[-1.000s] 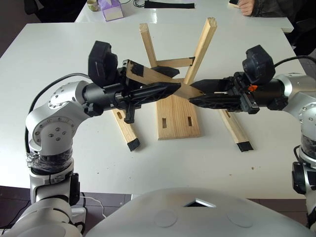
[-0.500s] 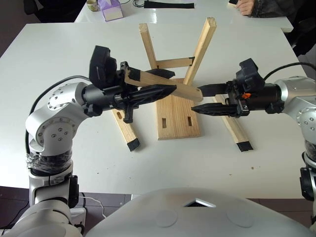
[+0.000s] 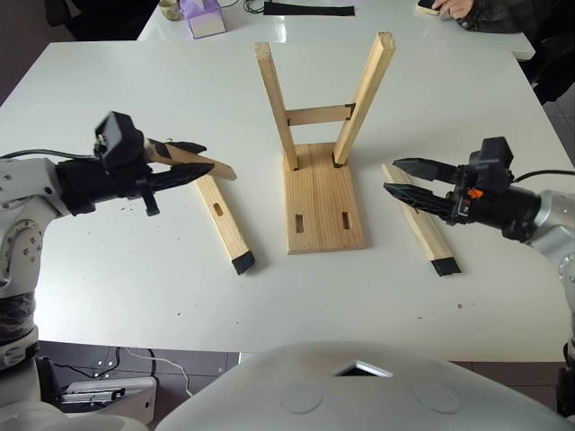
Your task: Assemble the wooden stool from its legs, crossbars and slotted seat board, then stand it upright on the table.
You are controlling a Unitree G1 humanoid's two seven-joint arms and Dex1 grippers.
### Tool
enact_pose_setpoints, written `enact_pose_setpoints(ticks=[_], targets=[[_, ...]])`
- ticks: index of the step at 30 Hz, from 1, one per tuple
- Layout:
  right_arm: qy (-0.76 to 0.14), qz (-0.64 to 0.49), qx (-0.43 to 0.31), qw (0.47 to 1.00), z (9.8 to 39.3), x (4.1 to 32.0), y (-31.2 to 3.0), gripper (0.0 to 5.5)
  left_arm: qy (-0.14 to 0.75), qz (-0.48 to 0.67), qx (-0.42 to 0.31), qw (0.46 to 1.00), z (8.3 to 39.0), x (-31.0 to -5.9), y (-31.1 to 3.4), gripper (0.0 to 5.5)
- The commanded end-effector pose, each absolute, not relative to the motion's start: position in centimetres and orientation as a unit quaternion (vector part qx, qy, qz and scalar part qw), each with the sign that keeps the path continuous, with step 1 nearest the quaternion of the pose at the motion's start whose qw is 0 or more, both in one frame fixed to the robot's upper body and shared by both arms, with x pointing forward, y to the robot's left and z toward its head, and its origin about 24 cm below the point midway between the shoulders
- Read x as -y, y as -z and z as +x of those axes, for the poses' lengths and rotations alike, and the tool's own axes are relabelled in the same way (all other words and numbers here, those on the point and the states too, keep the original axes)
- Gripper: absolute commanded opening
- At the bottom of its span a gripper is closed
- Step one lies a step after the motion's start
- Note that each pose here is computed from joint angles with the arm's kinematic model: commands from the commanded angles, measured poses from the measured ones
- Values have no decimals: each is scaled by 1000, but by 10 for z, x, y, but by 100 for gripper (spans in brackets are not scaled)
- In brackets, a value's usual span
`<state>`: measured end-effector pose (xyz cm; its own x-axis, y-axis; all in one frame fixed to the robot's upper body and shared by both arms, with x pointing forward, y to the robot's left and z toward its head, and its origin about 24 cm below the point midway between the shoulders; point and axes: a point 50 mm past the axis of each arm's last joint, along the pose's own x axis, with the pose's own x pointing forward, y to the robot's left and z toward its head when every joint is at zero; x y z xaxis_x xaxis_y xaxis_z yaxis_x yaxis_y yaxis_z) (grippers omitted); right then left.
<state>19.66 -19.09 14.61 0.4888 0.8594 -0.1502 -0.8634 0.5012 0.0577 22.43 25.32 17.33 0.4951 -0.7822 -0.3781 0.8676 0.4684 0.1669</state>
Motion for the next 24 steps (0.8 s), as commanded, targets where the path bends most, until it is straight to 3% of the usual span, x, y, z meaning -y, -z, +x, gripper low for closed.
enact_pose_setpoints(ticks=[1, 24], targets=[[-482, -31, -82, 872, 191, 184, -136, 218, 493, 206, -162, 830, 226, -253, -162, 131], [-456, -70, -99, 882, 184, 177, -110, 218, 515, 267, -208, 788, 244, -273, -144, 131]])
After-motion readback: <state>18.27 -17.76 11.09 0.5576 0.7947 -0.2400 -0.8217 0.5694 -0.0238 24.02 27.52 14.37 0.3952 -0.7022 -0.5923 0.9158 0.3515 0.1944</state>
